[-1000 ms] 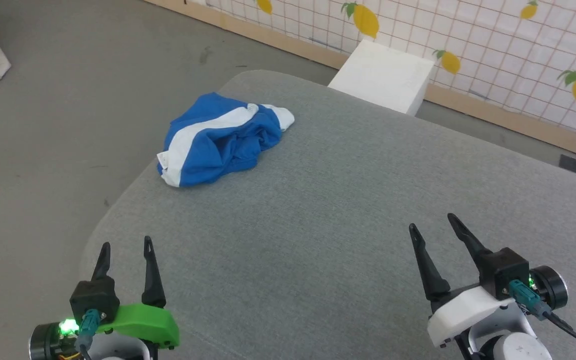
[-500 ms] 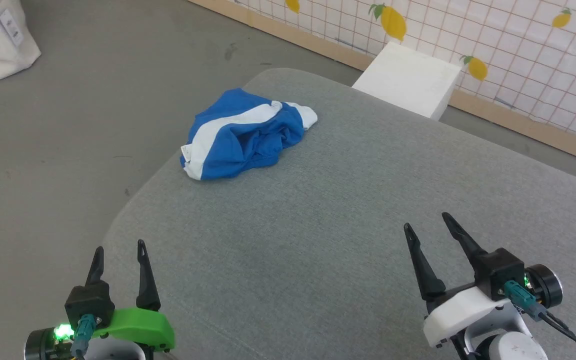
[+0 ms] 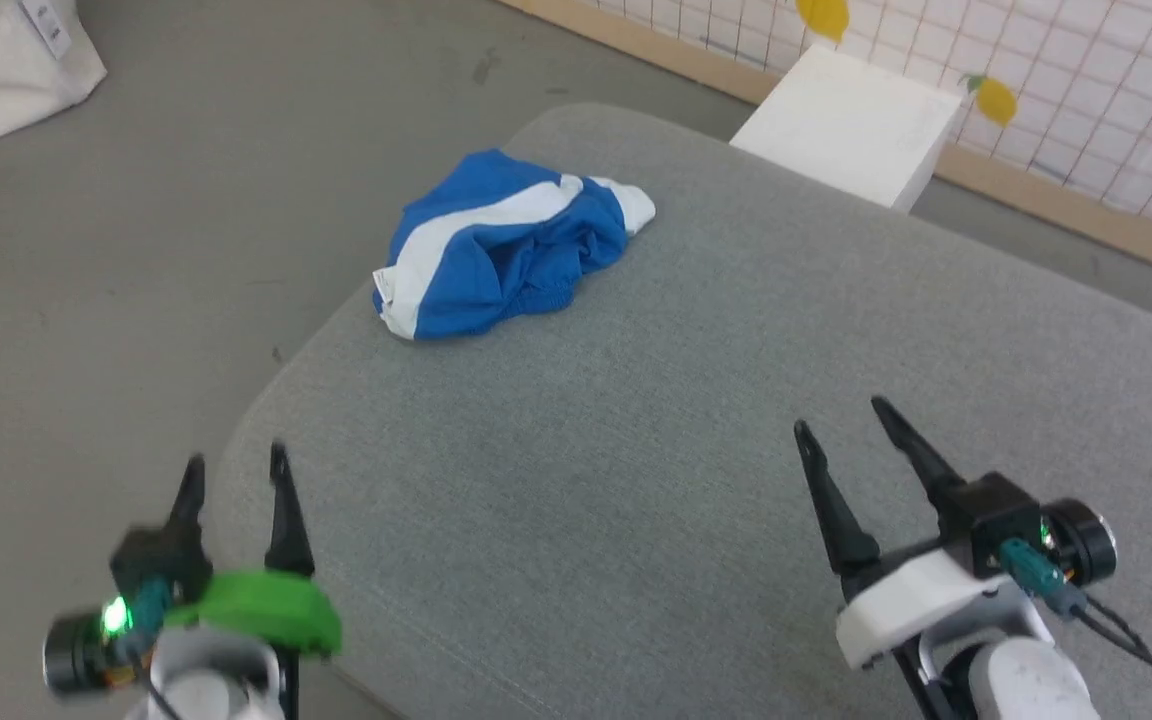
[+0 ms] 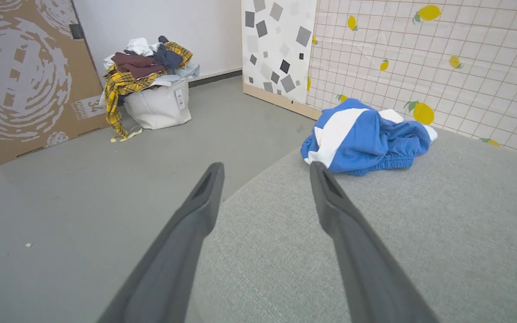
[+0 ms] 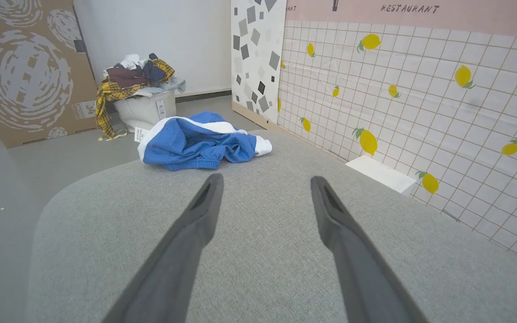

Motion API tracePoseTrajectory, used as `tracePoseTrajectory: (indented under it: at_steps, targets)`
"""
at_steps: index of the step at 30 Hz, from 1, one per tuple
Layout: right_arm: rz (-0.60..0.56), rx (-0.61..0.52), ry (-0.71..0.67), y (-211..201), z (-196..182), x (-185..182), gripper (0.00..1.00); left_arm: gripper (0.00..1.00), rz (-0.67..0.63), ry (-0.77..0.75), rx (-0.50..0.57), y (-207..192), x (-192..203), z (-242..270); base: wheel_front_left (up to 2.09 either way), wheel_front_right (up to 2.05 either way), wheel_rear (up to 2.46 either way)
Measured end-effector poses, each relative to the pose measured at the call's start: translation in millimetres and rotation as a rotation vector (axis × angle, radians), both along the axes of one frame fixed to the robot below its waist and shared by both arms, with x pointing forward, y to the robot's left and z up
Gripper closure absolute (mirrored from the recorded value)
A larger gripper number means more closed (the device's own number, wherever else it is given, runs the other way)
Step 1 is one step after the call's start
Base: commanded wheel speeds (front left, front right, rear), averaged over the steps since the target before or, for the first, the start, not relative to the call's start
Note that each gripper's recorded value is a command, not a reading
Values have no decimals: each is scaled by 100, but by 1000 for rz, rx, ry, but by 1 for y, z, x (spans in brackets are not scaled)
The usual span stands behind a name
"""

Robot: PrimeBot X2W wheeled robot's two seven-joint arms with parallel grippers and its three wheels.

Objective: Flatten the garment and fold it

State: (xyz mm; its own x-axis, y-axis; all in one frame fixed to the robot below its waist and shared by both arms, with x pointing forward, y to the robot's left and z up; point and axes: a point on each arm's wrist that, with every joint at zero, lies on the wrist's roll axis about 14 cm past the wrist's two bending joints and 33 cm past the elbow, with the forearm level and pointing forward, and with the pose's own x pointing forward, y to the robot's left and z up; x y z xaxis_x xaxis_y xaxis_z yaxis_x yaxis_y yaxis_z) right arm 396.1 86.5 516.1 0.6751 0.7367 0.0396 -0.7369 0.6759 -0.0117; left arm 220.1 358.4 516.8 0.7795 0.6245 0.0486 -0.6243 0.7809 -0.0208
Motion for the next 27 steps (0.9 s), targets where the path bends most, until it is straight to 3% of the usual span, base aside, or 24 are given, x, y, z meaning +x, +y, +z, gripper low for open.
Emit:
tracePoseTrajectory:
  at_steps: [7, 13, 22, 27]
  targets:
    - [-20, 8, 3, 0, -5, 24, 0, 0, -118, 30, -9, 21, 79, 28, 0, 0, 0]
    - [-52, 20, 25, -7, -21, 49, 0, 0, -145, 125, -89, 49, 138, 24, 0, 0, 0]
    - [-125, 8, 94, -33, -64, 79, 0, 0, -107, 275, -279, 79, 200, -21, 0, 0, 0]
    - [-163, -22, 164, -52, -103, 88, 0, 0, -81, 397, -409, 76, 225, -74, 0, 0, 0]
